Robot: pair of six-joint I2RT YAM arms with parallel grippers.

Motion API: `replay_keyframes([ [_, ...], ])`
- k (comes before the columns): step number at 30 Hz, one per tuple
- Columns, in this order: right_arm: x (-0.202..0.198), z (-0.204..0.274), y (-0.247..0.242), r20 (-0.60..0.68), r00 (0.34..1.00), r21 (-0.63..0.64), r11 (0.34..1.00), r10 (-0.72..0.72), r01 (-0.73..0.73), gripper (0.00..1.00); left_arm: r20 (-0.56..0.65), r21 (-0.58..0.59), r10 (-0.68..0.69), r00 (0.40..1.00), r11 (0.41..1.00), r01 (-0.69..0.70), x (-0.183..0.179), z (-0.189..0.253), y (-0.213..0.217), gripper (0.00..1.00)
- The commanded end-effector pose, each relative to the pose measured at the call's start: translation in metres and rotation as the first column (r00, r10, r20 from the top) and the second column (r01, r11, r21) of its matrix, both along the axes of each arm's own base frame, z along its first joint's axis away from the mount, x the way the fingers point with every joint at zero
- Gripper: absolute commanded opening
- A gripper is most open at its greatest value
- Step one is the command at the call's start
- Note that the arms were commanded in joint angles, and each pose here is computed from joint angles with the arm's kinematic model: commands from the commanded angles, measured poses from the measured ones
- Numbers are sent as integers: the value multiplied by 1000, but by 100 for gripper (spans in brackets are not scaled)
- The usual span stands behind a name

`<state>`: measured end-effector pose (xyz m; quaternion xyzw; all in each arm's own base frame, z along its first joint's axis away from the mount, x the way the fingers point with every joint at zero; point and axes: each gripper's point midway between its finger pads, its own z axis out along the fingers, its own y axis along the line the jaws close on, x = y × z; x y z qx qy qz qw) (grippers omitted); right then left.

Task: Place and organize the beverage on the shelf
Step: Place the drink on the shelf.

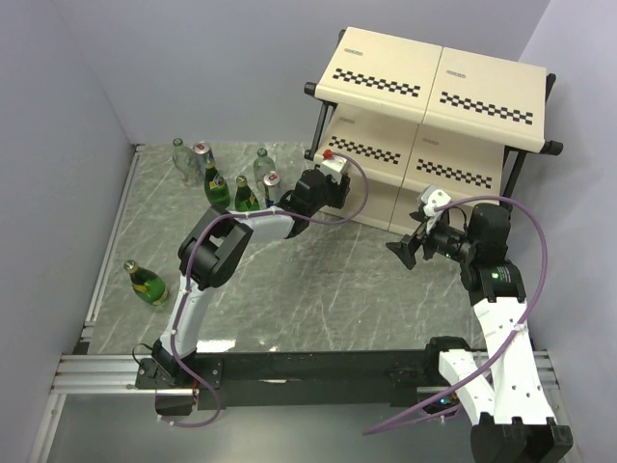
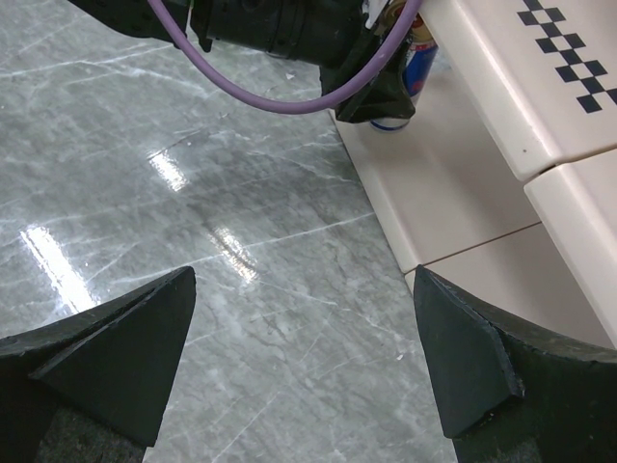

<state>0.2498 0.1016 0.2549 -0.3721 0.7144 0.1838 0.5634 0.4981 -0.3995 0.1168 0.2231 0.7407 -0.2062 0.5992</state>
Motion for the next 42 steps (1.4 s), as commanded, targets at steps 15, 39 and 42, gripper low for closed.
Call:
replay_keyframes([
  [15,0,24,-1,76,997,-1,1000,3,-3,100,-50,-21,42,998,999,-43,2,-8,6,59],
  [39,0,25,-2,83,997,-1,1000,-1,1,100,-51,-18,45,998,999,-46,-1,-8,9,69],
  [42,0,25,-3,81,997,-1,1000,-4,4,100,-50,-16,45,998,999,-46,-2,-8,9,69],
])
